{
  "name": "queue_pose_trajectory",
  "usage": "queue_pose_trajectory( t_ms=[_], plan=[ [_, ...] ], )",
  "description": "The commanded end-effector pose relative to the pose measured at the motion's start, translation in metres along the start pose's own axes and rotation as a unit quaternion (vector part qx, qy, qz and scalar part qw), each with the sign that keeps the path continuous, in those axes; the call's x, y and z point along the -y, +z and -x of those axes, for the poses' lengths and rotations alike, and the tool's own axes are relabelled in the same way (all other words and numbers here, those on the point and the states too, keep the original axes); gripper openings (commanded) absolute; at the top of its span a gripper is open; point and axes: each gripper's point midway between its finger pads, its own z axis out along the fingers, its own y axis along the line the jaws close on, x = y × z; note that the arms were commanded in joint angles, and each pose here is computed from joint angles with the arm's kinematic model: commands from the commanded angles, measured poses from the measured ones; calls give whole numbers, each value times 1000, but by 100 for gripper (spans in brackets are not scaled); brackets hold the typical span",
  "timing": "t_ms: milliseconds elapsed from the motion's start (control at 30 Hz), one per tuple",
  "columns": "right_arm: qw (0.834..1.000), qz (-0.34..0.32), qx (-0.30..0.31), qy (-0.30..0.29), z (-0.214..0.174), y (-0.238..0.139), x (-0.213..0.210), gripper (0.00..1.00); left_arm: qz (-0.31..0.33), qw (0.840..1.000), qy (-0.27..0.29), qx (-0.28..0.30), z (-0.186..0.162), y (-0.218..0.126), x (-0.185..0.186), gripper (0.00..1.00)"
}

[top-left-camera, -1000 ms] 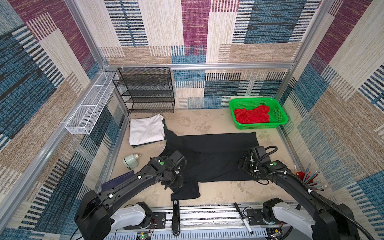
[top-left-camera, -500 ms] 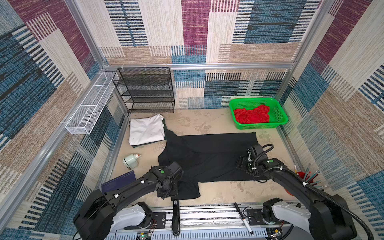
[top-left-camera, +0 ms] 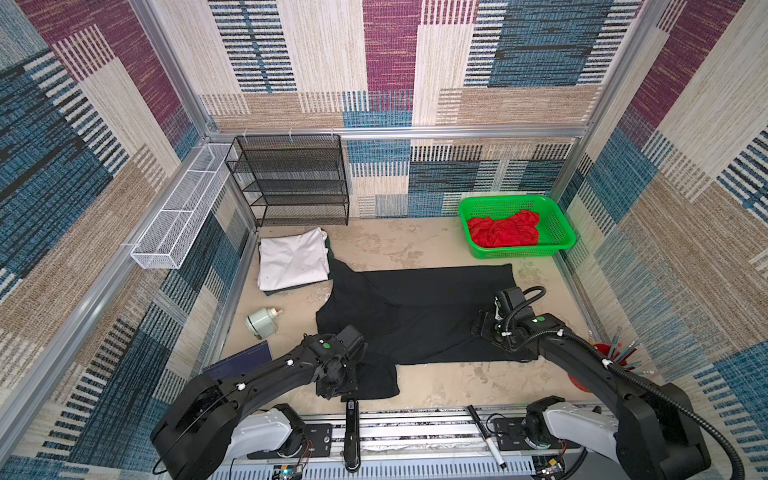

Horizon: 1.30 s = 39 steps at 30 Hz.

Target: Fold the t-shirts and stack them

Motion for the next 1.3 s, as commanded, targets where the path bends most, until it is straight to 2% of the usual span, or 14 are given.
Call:
queue_pose_trajectory(
  t_ms=[0,167,333,500,600,1033,1133,1267],
  plan=[
    [1000,16,14,-7,10,-3,-11,84,-1,998,-32,55,30,8,-7,21],
    [1000,15,16,-8,12,-5,-11,84,-9,997,-35,75,58,-6,-7,26],
    [1000,18,21,-3,8,-7,-8,85,-1,997,-29,71,51,-20,-13,34],
    [1000,20,18,-4,6,-6,-8,85,-28,996,-41,79,35,-29,-15,34],
    [1000,20,18,-5,7,-6,-9,85,-42,995,-50,73,28,-32,-13,31],
    [1000,19,15,-2,4,-4,-7,85,-26,999,-5,41,33,-7,-3,33],
    [1000,18,12,2,3,-2,-6,85,-25,999,4,25,32,0,-1,27],
    [999,-12,20,35,0,-5,9,86,-18,1000,9,6,25,3,-3,7]
  ],
)
